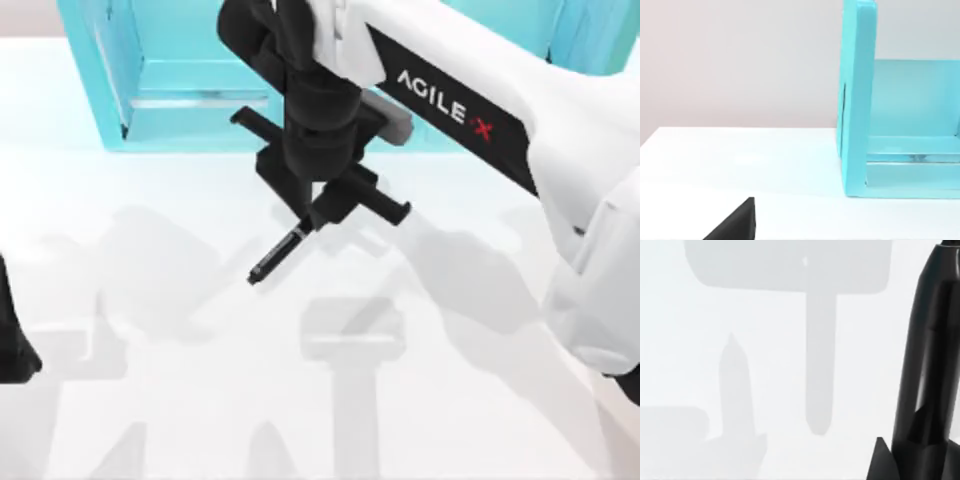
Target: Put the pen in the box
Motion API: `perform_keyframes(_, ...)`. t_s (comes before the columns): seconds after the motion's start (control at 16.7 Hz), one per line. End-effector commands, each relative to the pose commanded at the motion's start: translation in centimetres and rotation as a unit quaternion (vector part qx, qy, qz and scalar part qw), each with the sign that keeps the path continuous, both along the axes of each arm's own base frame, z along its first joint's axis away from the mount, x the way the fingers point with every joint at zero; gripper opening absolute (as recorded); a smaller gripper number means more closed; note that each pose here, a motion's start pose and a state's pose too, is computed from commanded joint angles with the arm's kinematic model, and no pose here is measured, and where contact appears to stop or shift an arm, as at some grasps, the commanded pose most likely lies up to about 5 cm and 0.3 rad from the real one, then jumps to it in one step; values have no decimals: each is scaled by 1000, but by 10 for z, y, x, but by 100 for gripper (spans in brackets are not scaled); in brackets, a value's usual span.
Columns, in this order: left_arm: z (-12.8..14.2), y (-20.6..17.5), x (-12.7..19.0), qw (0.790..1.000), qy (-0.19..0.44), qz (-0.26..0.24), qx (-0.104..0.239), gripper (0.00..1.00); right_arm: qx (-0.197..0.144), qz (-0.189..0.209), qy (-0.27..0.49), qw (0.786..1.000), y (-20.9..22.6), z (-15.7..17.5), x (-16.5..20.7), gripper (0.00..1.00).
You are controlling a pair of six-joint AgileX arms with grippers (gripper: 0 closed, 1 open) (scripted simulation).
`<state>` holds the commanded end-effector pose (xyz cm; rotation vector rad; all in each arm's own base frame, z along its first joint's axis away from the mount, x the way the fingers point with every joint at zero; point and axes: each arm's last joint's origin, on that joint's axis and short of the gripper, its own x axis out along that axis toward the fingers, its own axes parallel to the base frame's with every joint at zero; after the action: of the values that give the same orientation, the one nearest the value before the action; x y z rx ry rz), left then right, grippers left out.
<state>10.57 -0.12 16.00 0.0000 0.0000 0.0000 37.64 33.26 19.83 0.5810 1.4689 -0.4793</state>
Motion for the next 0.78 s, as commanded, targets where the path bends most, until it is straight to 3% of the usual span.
perform_keyframes(0.18,0,0,0,1000,0,0,0,100,-1,2,0,1000,-3,17,-3,0)
perform_keyframes(0.54,0,0,0,1000,0,0,0,100,1,-3,-2,1000,-8,20,0,0)
perform_keyframes(0.78,0,0,0,1000,0,0,0,100,6,-56,-6,998,-73,33,33,0)
